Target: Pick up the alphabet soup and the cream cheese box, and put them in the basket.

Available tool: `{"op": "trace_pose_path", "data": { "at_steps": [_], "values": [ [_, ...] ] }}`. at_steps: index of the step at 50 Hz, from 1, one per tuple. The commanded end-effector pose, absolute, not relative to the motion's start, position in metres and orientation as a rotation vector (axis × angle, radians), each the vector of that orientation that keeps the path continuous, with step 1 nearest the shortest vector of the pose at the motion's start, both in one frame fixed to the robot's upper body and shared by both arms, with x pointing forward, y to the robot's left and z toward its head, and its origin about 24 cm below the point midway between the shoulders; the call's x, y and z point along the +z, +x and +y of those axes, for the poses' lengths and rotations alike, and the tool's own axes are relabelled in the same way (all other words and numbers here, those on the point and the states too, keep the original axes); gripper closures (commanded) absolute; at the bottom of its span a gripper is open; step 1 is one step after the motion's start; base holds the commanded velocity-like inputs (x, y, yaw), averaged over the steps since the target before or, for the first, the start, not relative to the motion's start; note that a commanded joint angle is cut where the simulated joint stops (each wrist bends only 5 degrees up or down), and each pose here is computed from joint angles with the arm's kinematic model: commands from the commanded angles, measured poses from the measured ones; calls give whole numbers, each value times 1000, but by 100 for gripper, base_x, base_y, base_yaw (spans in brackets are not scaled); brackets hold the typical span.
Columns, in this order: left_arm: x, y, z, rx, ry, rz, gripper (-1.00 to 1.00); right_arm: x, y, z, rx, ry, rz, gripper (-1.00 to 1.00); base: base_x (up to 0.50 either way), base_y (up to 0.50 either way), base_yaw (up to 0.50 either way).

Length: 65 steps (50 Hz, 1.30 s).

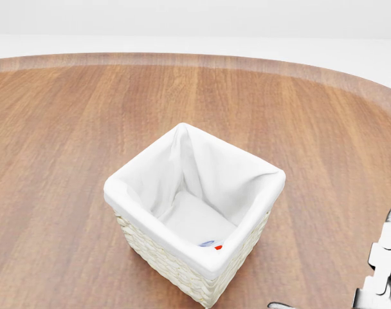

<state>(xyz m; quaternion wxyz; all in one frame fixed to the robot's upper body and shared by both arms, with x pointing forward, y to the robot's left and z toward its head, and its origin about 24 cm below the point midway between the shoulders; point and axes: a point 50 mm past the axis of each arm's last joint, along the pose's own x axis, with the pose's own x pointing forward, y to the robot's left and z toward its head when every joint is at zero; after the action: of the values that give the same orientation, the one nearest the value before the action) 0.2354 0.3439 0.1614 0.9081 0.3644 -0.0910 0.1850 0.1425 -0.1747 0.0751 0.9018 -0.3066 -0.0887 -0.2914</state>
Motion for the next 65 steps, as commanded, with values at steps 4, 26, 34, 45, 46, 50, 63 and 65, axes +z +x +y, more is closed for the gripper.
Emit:
{"op": "trace_pose_path", "data": {
  "at_steps": [4, 26, 34, 45, 46, 50, 63, 65],
  "values": [
    [162, 235, 342, 389, 722, -211, -100, 66, 160, -145, -381, -605, -236, -100, 0, 0, 0],
    [156, 238, 345, 401, 727, -178, -100, 50, 165, -115, -205, -610, -236, -100, 0, 0, 0],
    [156, 238, 345, 402, 728, -180, -100, 46, 158, -126, -219, -626, -197, -100, 0, 0, 0],
    [158, 237, 344, 394, 729, -189, -100, 13, 146, -107, -70, -707, -103, -100, 0, 0, 0],
    [158, 237, 344, 395, 727, -188, -100, 13, 146, -107, -66, -707, -104, -100, 0, 0, 0],
    [158, 237, 344, 396, 728, -188, -100, 9, 147, -107, -56, -710, -93, -100, 0, 0, 0],
    [159, 236, 343, 392, 728, -193, -100, -2, 149, -107, -44, -726, -55, -100, 0, 0, 0],
    [158, 237, 344, 393, 728, -191, -100, -7, 150, -107, -39, -734, -39, -100, 0, 0, 0]
  ]
}}
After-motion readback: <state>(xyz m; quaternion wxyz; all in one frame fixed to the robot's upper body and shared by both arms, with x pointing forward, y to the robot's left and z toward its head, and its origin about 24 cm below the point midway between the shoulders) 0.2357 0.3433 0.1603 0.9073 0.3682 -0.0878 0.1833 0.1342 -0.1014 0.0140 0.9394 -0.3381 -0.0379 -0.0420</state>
